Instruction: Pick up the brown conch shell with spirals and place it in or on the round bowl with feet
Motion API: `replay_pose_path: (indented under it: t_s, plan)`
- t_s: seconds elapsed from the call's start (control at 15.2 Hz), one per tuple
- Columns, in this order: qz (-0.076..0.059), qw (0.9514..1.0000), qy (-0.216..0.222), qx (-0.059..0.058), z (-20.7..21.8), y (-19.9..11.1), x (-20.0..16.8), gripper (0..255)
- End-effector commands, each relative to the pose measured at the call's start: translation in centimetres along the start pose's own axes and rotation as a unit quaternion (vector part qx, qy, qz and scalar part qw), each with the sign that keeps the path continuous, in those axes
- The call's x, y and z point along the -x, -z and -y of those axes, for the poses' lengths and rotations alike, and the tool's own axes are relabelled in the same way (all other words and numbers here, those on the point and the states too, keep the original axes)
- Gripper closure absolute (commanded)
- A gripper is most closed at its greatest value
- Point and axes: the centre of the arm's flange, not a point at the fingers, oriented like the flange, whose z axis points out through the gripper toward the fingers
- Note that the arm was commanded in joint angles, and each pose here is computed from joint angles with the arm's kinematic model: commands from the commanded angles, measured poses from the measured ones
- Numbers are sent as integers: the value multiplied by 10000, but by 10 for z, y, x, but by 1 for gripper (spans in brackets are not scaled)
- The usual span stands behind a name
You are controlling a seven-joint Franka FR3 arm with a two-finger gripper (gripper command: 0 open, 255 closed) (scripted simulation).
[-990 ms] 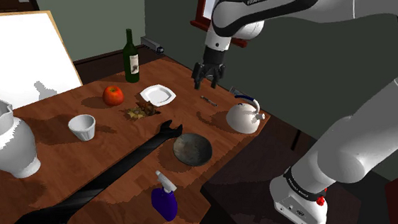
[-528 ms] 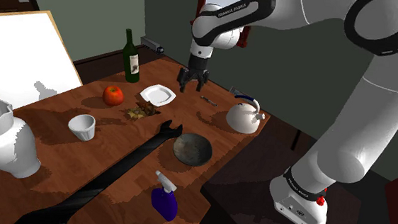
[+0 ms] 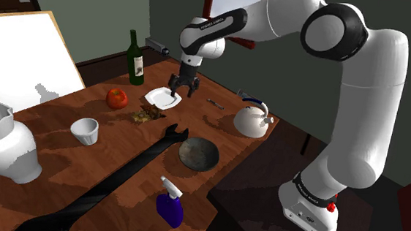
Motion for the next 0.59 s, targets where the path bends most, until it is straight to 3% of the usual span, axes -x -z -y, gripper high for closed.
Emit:
replay_pose_path:
  t_s: [0.0,0.33,0.53]
  plan:
    - [-12,10000,-48,-68,2,-16,-23,0]
    - [-35,9996,-166,-232,4,-50,-78,0]
    - [-37,9995,-175,-245,5,-64,-82,0]
